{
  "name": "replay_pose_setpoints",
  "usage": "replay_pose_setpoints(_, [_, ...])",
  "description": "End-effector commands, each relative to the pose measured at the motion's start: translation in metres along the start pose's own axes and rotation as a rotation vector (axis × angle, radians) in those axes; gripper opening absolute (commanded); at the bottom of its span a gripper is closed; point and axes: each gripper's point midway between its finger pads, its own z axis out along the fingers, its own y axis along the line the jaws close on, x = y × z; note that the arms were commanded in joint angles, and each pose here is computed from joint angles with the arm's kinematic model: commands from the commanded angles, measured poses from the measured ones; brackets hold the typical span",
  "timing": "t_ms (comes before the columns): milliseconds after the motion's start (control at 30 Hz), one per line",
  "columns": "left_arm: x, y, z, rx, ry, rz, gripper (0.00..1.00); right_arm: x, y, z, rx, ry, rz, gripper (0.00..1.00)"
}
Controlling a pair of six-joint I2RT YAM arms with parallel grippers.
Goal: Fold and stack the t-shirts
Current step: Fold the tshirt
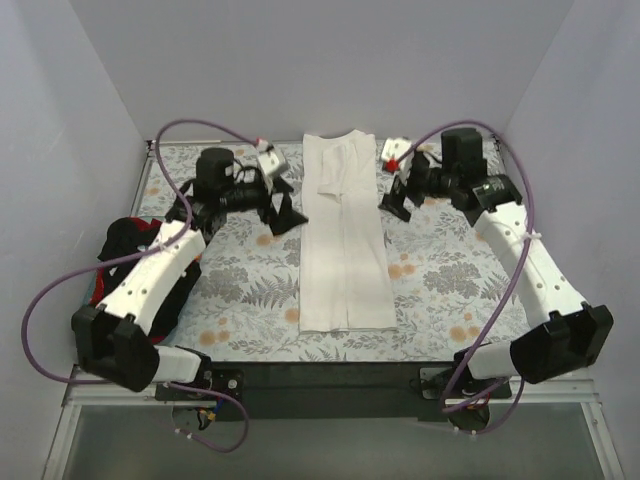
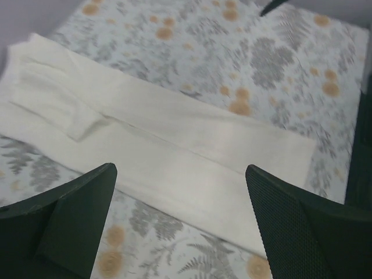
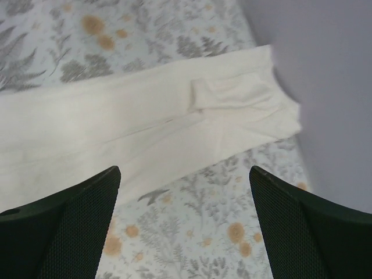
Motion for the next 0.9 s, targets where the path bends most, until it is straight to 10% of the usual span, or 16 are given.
replay_pose_setpoints(0, [0.084,-0.086,-0.012,0.218,0.139,0.21,0.93,0.068,0.101,-0.001,-0.274,0.107,-0.086,0.98])
replay_pose_setpoints(300, [0.247,-0.222,-0.045,0.499,0.358,0.417,0.76,0.175,0.288,-0.022,-0.622,0.228,-0.272,0.79])
replay_pose_setpoints(567, [0.273,-0.21,-0.013,0.384,0.398,0.431,0.54,0.203,0.301,0.003,-0.632,0.297,-0.278,0.5])
replay_pose_setpoints(867, [0.293,-0.199,-0.009,0.341,0.418,0.481,0.5,0.233,0.314,-0.001,-0.65,0.358,-0.295,0.48])
